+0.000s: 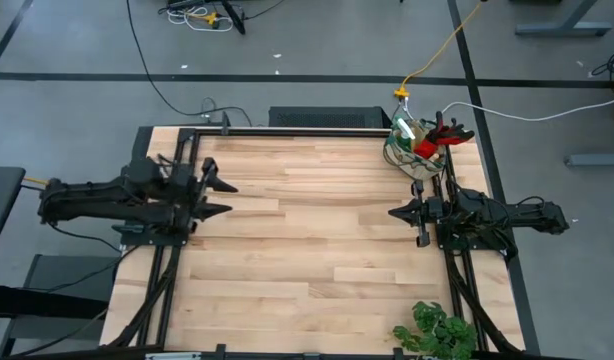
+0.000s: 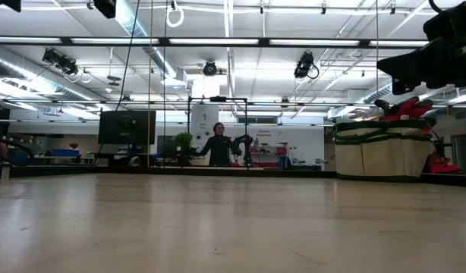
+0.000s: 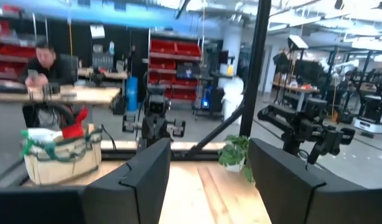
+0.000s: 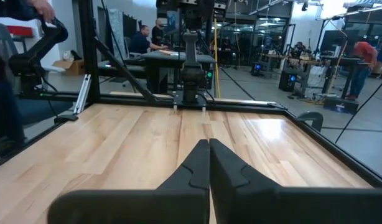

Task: Pick & Place Garden tools in Gardening bag
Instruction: Return to Home Position

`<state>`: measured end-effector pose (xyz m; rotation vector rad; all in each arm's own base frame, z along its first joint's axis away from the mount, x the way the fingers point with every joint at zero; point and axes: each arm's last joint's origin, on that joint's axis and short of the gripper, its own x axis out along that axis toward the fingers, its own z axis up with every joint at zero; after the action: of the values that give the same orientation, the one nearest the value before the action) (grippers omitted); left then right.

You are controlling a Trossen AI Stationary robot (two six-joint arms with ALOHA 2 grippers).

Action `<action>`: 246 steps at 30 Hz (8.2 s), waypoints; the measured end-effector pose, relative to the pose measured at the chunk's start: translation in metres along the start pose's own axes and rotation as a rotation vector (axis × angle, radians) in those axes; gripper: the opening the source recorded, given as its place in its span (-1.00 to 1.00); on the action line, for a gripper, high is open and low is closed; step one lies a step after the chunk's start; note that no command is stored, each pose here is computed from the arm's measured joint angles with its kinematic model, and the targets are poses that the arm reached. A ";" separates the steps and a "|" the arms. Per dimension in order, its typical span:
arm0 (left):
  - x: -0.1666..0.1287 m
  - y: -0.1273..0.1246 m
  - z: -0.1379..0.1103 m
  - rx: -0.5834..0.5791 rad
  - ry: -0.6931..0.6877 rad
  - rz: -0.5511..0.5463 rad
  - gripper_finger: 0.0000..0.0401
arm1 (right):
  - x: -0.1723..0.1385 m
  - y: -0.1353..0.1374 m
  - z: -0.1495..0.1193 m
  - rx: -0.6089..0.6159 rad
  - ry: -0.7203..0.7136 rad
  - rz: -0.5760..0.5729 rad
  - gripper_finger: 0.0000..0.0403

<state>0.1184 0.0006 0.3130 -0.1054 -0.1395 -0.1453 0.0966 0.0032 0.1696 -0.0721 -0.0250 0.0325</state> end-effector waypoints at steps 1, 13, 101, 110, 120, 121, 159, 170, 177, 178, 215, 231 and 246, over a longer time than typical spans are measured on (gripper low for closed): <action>-0.004 -0.001 -0.001 0.008 -0.018 -0.002 0.11 | 0.000 0.000 0.000 0.000 0.000 0.001 -0.99; -0.037 -0.003 -0.030 0.028 -0.158 -0.020 0.11 | 0.000 0.000 0.000 0.000 0.000 0.000 -0.99; -0.042 0.009 -0.139 0.075 0.103 0.045 0.11 | 0.000 0.000 0.000 0.000 0.000 0.000 -0.99; -0.042 0.009 -0.139 0.071 0.103 0.046 0.11 | 0.000 0.000 0.000 0.000 0.000 0.000 -0.99; -0.041 0.008 -0.136 0.074 0.069 0.041 0.11 | 0.000 0.000 0.000 0.000 0.000 0.000 -0.99; -0.041 0.008 -0.136 0.074 0.069 0.041 0.11 | 0.000 0.000 0.000 0.000 0.000 0.000 -0.99; -0.041 0.008 -0.134 0.072 0.055 0.044 0.11 | 0.000 0.000 0.000 0.000 0.000 0.000 -0.99; -0.041 0.008 -0.134 0.071 0.054 0.043 0.11 | 0.000 0.000 0.000 0.000 0.000 0.000 -0.99; -0.041 0.008 -0.134 0.071 0.055 0.037 0.11 | 0.000 0.000 0.000 0.000 0.000 0.000 -0.99; -0.041 0.008 -0.134 0.071 0.055 0.036 0.11 | 0.000 0.000 0.000 0.000 0.000 0.000 -0.99; -0.042 0.011 -0.138 0.133 0.091 0.136 -0.30 | 0.000 0.000 0.000 0.000 0.000 0.000 -0.99; -0.042 0.012 -0.138 0.132 0.094 0.151 -0.70 | 0.000 0.000 0.000 0.000 0.000 0.000 -0.99; -0.042 0.012 -0.138 0.131 0.094 0.152 -0.89 | 0.000 0.000 0.000 0.000 0.000 0.000 -0.99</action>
<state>0.0972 0.0023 0.1697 0.0219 -0.0466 0.0104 0.0966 0.0033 0.1696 -0.0722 -0.0250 0.0327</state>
